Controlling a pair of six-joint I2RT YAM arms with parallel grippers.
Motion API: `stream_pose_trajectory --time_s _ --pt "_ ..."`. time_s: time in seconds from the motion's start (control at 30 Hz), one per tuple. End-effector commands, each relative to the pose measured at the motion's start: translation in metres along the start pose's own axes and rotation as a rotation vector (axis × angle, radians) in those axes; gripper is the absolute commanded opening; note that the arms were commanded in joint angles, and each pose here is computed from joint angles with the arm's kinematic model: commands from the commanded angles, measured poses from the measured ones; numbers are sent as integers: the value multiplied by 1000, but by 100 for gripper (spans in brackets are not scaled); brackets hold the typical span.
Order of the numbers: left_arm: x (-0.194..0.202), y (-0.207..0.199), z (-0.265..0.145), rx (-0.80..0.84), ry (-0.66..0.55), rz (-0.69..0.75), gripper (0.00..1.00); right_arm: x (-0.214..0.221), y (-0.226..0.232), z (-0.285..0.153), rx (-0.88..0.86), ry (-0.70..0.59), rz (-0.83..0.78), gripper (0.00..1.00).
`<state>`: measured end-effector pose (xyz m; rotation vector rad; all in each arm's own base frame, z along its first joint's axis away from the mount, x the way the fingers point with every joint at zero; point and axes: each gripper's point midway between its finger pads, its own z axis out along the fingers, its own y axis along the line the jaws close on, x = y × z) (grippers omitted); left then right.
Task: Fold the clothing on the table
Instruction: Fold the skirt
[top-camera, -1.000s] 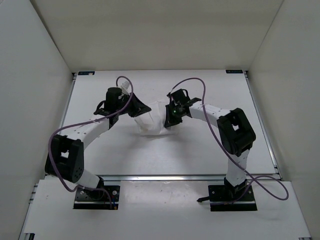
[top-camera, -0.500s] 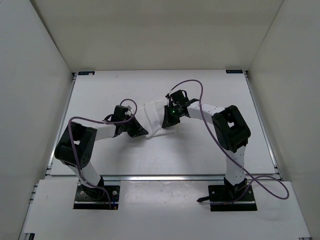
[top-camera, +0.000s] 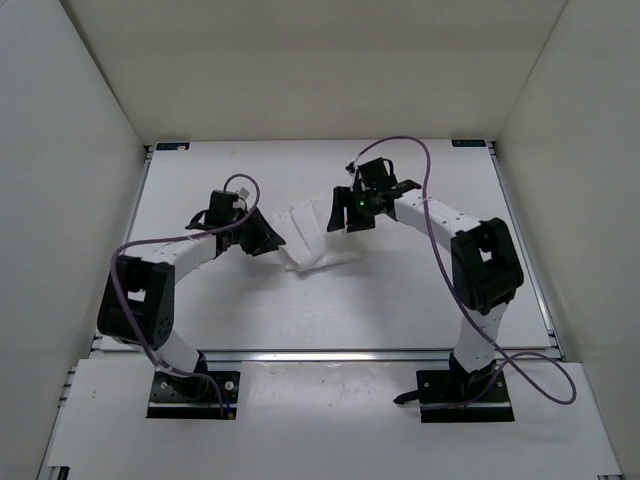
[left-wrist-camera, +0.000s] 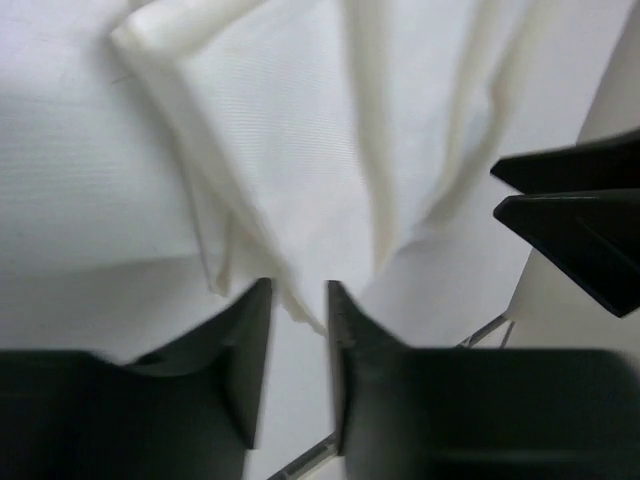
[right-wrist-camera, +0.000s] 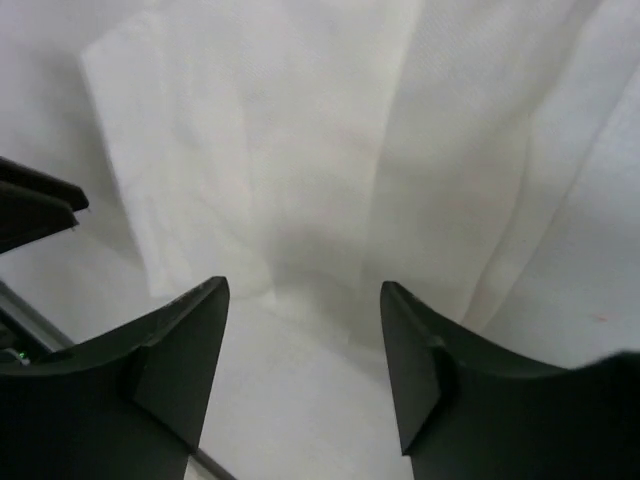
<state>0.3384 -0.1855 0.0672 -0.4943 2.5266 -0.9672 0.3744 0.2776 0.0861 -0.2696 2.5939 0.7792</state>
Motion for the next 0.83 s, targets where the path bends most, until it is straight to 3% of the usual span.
stream_pose_trajectory --time_s 0.0,0.03,0.1,0.17,0.27,0.4,0.63,0.8 --pt "-23 -46 -46 91 -88 142 44 -56 38 -70 -45 -225 -98 62" --pt "-25 -50 -55 97 -109 170 54 -55 43 -83 -50 -260 -107 76" --pt "-22 -43 -69 55 -127 203 68 -54 35 -98 -35 -318 -109 95" --pt "-19 -36 -86 6 -175 283 85 -34 16 -102 13 -322 -101 97" --pt "-4 -19 -101 -62 -192 356 98 -22 -2 -126 70 -368 -79 100" --pt "23 -3 -110 -58 -180 401 99 13 -25 -136 128 -337 -46 99" --pt "37 1 -130 -25 -251 447 99 76 -51 -149 115 -357 39 99" --pt "45 -2 -131 -4 -255 444 99 80 -61 -171 137 -421 46 99"
